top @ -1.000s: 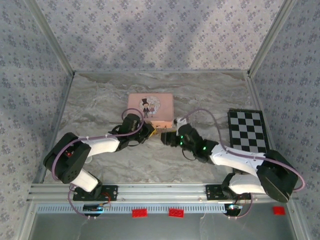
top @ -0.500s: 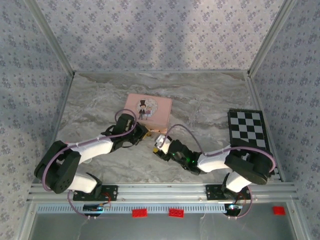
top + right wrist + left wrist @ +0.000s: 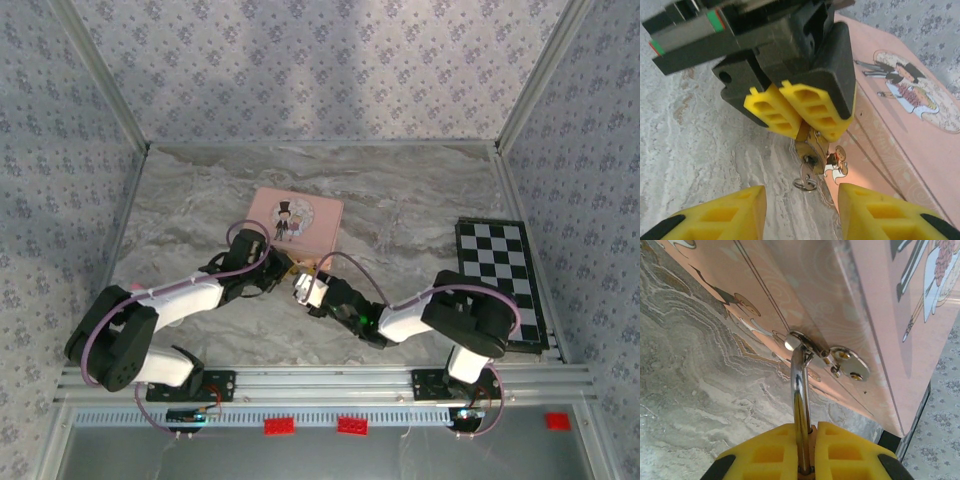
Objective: Unlock a padlock with a key
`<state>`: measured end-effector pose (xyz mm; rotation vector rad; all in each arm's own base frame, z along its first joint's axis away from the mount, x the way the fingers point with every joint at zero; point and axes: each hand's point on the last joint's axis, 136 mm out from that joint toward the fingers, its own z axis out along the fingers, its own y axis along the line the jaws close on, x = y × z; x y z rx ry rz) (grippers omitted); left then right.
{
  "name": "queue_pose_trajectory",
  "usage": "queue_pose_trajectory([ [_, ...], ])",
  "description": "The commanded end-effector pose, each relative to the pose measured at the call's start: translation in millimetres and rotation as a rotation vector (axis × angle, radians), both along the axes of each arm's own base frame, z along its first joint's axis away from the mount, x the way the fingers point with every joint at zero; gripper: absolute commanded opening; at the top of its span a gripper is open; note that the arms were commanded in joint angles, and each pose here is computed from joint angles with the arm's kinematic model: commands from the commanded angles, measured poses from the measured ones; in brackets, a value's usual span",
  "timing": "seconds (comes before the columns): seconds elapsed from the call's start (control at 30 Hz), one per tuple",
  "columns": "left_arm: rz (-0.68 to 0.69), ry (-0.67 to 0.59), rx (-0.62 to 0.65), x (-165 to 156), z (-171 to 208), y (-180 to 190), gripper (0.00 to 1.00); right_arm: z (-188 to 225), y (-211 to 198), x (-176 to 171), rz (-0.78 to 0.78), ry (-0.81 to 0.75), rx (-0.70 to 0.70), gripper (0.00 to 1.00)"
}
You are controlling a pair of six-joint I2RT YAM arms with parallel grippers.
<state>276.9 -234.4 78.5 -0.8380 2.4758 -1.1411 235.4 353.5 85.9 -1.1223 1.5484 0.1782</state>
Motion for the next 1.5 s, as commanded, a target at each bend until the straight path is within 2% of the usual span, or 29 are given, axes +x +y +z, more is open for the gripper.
queue_pose_trajectory([
  [0.0,-0.022,-0.082,-0.046,6.5,22.2,-5.6,0.0,7.2,7.3,6.1,-0.016,-0.032,0.012,0.4],
  [0.73,-0.019,-0.078,-0.055,5.1,18.5,-5.3,0.0,-0.4,12.9,17.7,-0.076,-0.055,0.007,0.25],
  [1.07,-0.024,-0.075,-0.057,4.3,16.5,-6.6,0.0,0.6,15.8,19.1,-0.088,-0.022,0.028,0.17],
  [1.47,-0.027,-0.094,-0.069,4.7,22.5,-8.5,0.0,0.4,11.1,26.6,-0.141,0.034,0.08,0.12],
])
